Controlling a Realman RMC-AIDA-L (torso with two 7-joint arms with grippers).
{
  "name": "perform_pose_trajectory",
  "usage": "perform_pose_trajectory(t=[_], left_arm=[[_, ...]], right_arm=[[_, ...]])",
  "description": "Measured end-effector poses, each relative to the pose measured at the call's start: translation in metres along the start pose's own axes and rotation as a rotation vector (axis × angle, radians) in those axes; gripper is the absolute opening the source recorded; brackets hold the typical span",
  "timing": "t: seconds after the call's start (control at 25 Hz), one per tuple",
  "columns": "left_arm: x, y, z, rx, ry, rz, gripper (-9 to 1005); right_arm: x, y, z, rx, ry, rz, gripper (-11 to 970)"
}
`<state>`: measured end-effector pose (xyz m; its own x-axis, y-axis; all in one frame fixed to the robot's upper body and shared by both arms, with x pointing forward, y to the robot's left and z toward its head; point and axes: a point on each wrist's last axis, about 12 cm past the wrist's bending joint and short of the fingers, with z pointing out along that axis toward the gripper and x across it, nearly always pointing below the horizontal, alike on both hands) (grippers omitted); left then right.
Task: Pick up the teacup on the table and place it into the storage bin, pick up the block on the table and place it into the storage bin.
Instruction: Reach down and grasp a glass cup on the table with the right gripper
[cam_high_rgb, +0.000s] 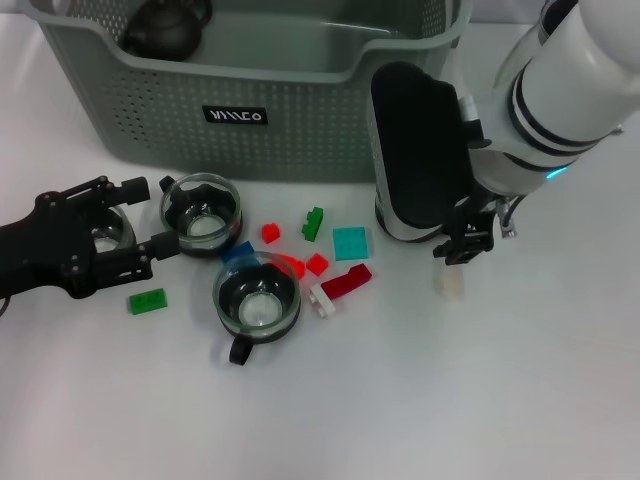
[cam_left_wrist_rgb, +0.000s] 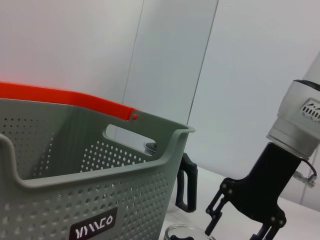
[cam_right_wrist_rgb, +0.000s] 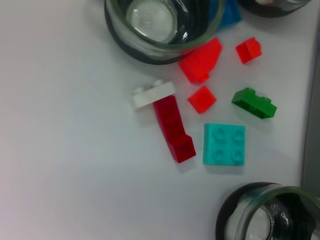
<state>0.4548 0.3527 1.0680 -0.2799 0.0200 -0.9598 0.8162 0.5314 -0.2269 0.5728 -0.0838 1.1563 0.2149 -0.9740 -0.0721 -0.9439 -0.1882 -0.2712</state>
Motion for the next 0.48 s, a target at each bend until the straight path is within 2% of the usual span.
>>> perform_pose_trajectory(t=[0.48], left_arm=[[0.001, 0.001, 0.0, -0.01, 0.004, 0.0, 839]], right_arm=[[-0.001, 0.009, 0.019, -0.056, 0.009, -0.008, 676]])
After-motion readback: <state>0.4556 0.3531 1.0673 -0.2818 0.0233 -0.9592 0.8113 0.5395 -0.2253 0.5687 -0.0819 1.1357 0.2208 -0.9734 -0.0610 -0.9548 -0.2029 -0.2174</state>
